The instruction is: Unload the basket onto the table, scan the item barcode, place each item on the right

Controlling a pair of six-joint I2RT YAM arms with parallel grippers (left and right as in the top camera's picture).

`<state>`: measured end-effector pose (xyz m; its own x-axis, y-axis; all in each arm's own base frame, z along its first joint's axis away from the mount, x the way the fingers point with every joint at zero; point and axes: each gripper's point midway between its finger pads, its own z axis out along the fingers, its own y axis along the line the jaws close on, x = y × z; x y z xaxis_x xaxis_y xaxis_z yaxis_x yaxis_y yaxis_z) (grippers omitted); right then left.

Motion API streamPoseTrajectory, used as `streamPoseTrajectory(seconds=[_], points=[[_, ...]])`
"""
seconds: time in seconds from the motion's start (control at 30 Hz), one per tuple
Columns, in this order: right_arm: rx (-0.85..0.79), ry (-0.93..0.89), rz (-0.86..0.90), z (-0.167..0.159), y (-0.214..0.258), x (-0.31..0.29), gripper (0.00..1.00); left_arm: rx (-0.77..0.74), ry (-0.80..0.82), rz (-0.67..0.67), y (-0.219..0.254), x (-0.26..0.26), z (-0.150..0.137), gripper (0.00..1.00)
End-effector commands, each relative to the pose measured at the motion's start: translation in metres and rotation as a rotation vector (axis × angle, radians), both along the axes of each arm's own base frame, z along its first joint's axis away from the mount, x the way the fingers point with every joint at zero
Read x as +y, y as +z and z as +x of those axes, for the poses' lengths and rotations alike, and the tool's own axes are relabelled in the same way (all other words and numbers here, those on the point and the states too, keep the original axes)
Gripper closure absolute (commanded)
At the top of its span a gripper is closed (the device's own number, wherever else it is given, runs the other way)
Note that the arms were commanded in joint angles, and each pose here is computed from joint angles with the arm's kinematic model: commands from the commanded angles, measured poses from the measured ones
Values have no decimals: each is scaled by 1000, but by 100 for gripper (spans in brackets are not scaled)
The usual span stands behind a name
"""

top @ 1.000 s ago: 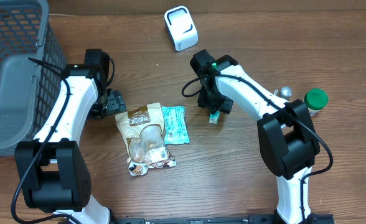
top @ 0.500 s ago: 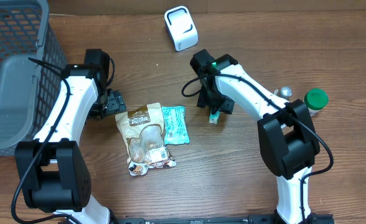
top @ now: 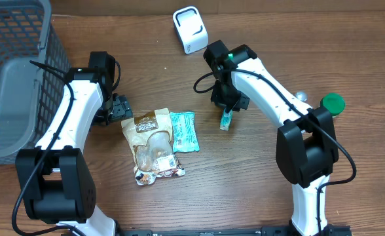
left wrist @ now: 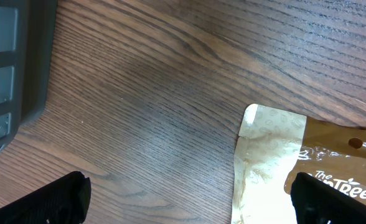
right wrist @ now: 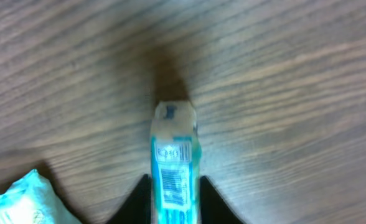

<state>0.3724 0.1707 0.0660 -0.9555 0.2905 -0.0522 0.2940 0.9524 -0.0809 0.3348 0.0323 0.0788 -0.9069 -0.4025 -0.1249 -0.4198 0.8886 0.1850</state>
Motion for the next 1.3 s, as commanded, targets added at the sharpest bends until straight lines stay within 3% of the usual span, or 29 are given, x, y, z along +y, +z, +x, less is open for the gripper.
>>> streamPoseTrajectory(seconds=[0.0, 0.5, 1.27], points=[[-42, -31, -13, 12, 8, -12, 92, 7, 11, 20, -2, 5, 0, 1], [73, -50, -49, -14, -7, -28, 96, 7, 11, 21, -2, 5, 0, 0], [104, -51, -46, -22, -10, -28, 96, 7, 11, 20, -2, 5, 0, 0]])
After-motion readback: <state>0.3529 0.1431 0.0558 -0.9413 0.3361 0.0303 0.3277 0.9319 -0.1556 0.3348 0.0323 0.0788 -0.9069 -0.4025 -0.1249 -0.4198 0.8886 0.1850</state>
